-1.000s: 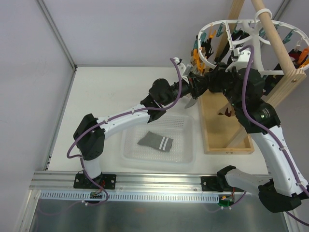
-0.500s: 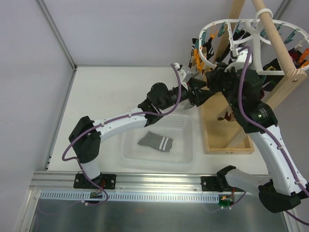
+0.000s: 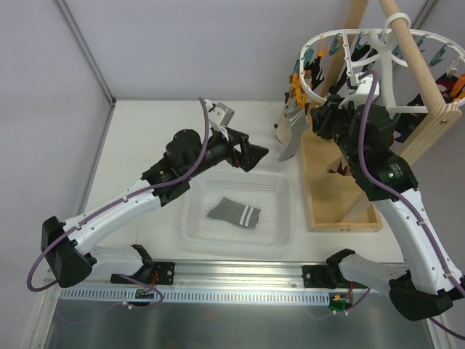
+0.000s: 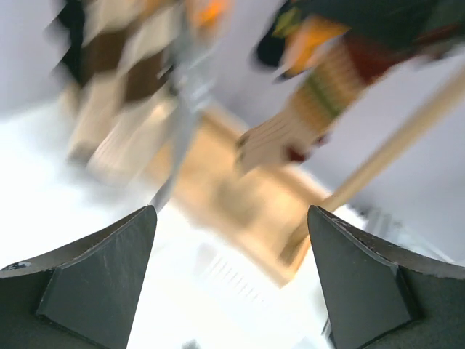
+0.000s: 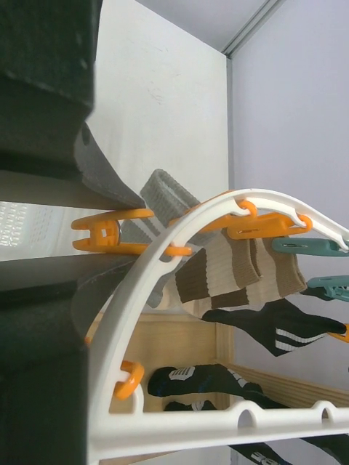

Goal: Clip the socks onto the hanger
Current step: Open the clamp at the hanger, then adjust the sock in the bin.

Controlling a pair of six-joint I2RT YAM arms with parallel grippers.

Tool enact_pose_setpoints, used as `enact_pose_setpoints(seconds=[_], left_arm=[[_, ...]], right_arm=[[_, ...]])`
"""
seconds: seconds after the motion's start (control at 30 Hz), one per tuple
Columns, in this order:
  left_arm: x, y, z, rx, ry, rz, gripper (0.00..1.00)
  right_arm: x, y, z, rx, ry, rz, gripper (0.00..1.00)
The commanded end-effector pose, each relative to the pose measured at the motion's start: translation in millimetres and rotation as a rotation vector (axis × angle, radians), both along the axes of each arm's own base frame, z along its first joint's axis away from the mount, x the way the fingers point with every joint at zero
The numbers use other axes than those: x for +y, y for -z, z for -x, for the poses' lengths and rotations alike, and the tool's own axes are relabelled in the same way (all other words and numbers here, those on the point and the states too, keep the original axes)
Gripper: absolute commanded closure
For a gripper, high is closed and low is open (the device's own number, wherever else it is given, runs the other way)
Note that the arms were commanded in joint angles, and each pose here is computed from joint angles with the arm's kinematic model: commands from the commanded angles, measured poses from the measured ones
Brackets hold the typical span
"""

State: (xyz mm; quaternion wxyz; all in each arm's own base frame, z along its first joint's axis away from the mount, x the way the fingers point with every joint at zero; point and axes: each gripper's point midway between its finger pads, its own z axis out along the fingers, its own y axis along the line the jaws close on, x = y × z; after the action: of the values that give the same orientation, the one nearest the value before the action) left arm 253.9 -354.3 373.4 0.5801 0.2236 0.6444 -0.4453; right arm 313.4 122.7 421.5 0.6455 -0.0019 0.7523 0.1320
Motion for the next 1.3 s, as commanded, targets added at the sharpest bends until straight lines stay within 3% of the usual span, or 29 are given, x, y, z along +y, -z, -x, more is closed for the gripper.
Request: enact_pose_setpoints(seconds=[0.0,0.2,0.43,0.63,0.87,1.13,1.27], left_arm=[[57,116,-5,0.357,-0.19,-0.28,0.15],[116,193,18,0.518,-0.347,-0.393,0.14],[125,269,22,0.748,-0.437,-0.481,0.18],[107,289,2,0.722,-0.396,-0.576,0.24],[101,306,-11,0.703,-0.409,-0.597,0.27],[81,320,-6,0.706,-0.298,-0.585,0.36],[75,302,-3,0.577,-0.282,-0.622,0.34]], right_arm=[[-13,-21,7,-0.068,0.037,-0.023,0.99],[-12,-23,13,-0.074,0.021,-0.031,0.99],[-8,-17,11,-0.058,0.006,-0.031,0.99],[-9,-16,12,-0.054,0.009,-0.025,0.99],[-10,-20,13,-0.06,0.007,-0.024,0.99],[-10,-17,9,-0.033,0.014,0.008,0.99],[-13,-13,9,-0.025,0.027,0.016,0.99]])
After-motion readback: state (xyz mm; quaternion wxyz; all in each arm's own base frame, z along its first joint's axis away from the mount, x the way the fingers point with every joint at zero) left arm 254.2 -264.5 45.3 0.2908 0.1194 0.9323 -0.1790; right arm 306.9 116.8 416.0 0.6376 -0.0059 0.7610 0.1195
